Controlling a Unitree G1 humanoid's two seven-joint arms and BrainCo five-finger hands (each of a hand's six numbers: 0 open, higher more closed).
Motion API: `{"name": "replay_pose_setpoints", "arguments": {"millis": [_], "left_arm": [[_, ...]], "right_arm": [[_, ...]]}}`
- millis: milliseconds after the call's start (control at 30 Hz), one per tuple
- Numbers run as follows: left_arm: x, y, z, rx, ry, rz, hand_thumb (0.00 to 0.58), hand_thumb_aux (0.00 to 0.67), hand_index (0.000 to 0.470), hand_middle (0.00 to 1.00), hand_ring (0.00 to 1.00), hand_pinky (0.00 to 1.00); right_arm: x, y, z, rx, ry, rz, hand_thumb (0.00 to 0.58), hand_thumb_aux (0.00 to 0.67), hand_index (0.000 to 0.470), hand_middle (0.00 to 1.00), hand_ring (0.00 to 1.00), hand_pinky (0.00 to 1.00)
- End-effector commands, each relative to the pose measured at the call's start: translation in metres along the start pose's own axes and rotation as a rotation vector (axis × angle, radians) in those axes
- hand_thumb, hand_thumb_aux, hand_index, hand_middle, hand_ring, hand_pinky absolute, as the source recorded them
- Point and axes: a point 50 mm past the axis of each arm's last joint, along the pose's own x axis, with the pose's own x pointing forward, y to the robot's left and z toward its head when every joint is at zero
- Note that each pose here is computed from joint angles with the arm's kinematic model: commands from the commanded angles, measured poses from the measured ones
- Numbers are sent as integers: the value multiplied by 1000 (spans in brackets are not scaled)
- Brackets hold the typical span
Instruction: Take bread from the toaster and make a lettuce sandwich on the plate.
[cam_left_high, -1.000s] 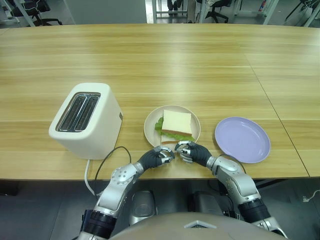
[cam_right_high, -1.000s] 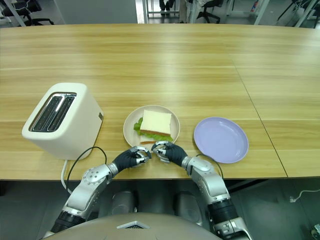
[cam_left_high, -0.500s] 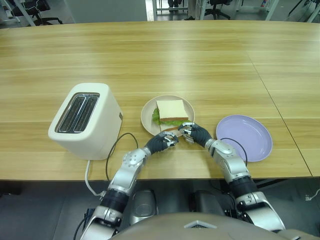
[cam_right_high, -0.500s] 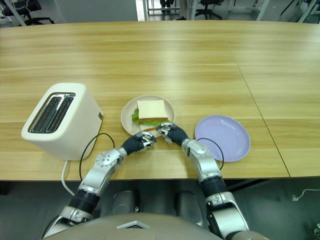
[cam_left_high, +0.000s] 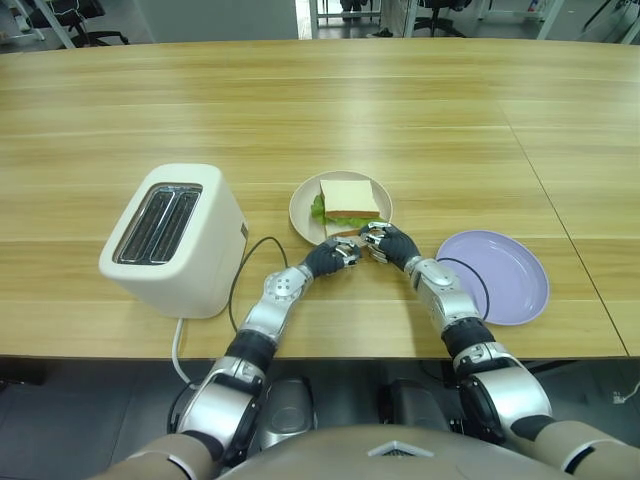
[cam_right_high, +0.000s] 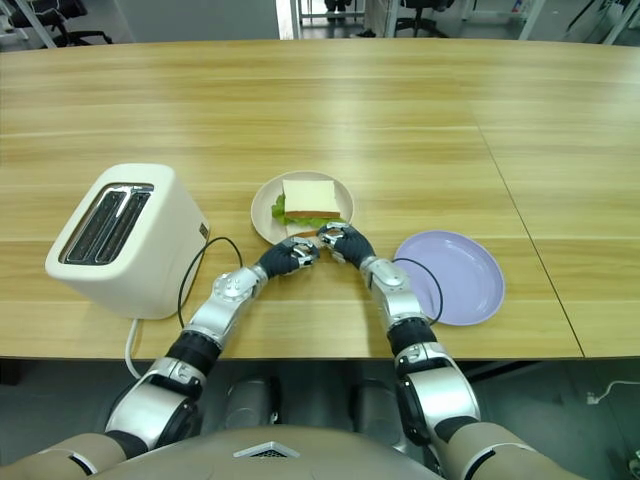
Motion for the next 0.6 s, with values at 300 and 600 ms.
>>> {"name": "replay_pose_setpoints", "arguments": {"millis": [300,600], "left_arm": [[7,11,-12,-22,54,69,580,670,460,1000,1000,1000],[5,8,-17,-22,47,57,580,670,460,1000,1000,1000]], "right_arm": [[4,-9,-6,18,26,-79,580,670,460,1000,1000,1000],[4,-7,-7,35,16,-81,580,670,460,953,953,953]]}}
